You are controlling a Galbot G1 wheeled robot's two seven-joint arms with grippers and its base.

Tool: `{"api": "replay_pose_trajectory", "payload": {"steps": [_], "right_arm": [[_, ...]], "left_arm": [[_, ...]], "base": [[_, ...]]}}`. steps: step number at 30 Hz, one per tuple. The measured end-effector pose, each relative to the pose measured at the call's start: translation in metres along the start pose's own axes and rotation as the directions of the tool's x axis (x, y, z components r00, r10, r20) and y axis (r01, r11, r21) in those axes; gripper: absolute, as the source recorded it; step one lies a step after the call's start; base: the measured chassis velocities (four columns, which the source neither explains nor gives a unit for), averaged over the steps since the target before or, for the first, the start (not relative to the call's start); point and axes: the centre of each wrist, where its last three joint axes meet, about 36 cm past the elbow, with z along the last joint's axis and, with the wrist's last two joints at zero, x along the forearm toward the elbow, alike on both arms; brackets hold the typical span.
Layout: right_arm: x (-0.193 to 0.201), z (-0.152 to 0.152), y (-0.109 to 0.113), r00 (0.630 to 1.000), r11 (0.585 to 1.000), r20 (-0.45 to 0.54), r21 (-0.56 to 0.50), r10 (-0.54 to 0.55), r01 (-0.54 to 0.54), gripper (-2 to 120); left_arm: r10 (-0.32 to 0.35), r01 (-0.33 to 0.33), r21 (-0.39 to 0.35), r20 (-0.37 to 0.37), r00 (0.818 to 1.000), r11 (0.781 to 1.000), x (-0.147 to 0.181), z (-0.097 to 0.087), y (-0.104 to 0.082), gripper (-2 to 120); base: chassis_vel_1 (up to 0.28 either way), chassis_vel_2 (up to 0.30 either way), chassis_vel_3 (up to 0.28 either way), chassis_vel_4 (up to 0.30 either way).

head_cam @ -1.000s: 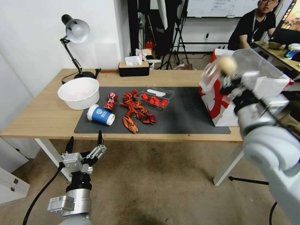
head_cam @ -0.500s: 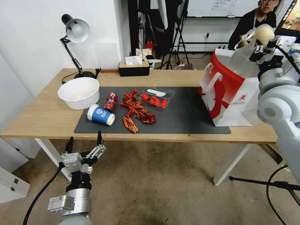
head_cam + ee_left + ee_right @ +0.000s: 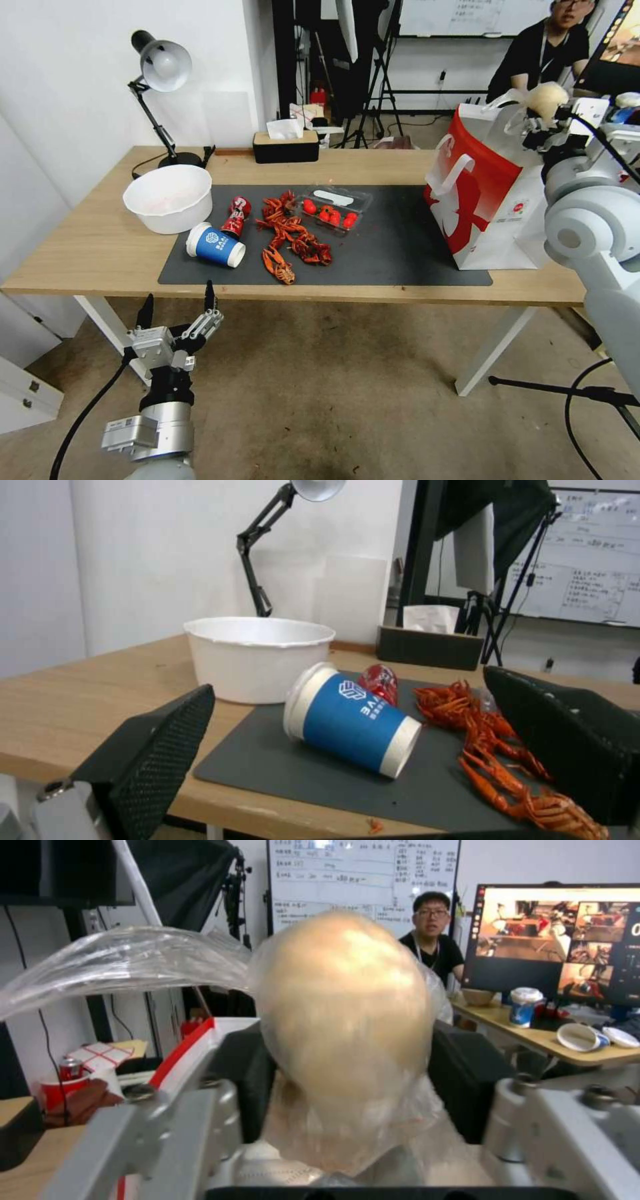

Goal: Pick up the trash from the table and place it into the takeout bag.

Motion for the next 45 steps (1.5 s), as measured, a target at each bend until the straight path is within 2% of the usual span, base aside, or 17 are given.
{"api": "replay_pose_trajectory", "payload": {"steps": [2,5,6,8,9,12,24,27,31,32,35,40,43,45], "right_arm": [[0.000,0.000,0.000,1.000,1.000,-0.002,0.000,0.001,-0.001,59],[0.002,-0.002,-0.002,1.000,1.000,-0.011,-0.009,0.005,-0.005,73],[0.002,-0.002,-0.002,1.000,1.000,-0.011,-0.009,0.005,-0.005,73],[0.004,-0.004,-0.002,1.000,1.000,-0.028,-0.023,0.003,-0.004,84],[0.004,-0.004,-0.002,1.000,1.000,-0.028,-0.023,0.003,-0.004,84],[0.005,-0.005,-0.002,0.999,1.000,-0.037,-0.025,0.003,-0.004,97],[0.010,-0.007,0.000,1.000,1.000,-0.028,-0.029,-0.012,0.012,100],[0.015,-0.007,0.001,0.999,0.998,-0.008,-0.040,-0.040,0.040,100],[0.036,0.005,0.008,0.986,0.985,0.041,-0.058,-0.162,0.164,100],[0.036,0.005,0.008,0.986,0.985,0.041,-0.058,-0.162,0.164,100],[0.055,0.029,0.012,0.957,0.959,0.117,-0.077,-0.264,0.274,100],[0.072,0.048,0.008,0.923,0.927,0.168,-0.087,-0.347,0.365,100],[0.090,0.067,-0.004,0.866,0.875,0.206,-0.075,-0.456,0.479,100],[0.091,0.068,-0.005,0.862,0.871,0.206,-0.075,-0.463,0.486,100]], "left_arm": [[0.000,0.000,-0.001,0.000,1.000,1.000,0.000,0.000,0.000,100],[0.002,-0.002,-0.003,0.000,1.000,1.000,0.000,-0.001,-0.001,100],[0.002,-0.002,-0.003,0.000,1.000,1.000,0.000,-0.001,-0.001,100],[0.003,-0.003,-0.003,0.002,1.000,1.000,0.000,-0.003,-0.001,100],[0.003,-0.003,-0.003,0.002,1.000,1.000,0.000,-0.003,-0.001,100],[0.004,-0.004,-0.002,0.006,1.000,1.000,0.000,-0.005,-0.001,100],[0.003,-0.003,-0.002,0.017,1.000,1.000,0.002,-0.008,-0.002,100],[0.003,-0.002,-0.005,0.021,1.000,1.000,0.002,-0.008,-0.001,100],[0.002,-0.002,-0.006,0.031,1.000,1.000,0.002,-0.008,0.000,100],[0.002,-0.002,-0.006,0.031,1.000,1.000,0.002,-0.008,0.000,100],[0.002,-0.002,-0.004,0.035,0.999,1.000,0.002,-0.008,-0.001,100],[0.004,-0.004,-0.003,0.038,0.999,1.000,0.002,-0.008,0.000,100],[0.010,-0.010,-0.003,0.044,0.999,1.000,0.001,-0.008,0.000,100],[0.011,-0.011,-0.003,0.045,0.999,1.000,0.001,-0.007,0.000,100]], "base": [[0.000,0.000,0.000,0.000],[0.000,0.000,0.000,0.000],[0.000,0.000,0.000,0.000],[0.000,0.000,0.000,0.000],[0.000,0.000,0.000,0.000],[0.000,0.000,0.000,0.000],[0.000,0.000,0.000,0.000],[0.000,0.000,0.000,0.000],[0.000,0.000,0.000,0.000],[0.000,0.000,0.000,0.000],[0.000,0.000,0.000,0.000],[0.000,0.000,0.000,0.000],[0.000,0.000,0.000,0.000],[0.000,0.000,0.000,0.000]]}}
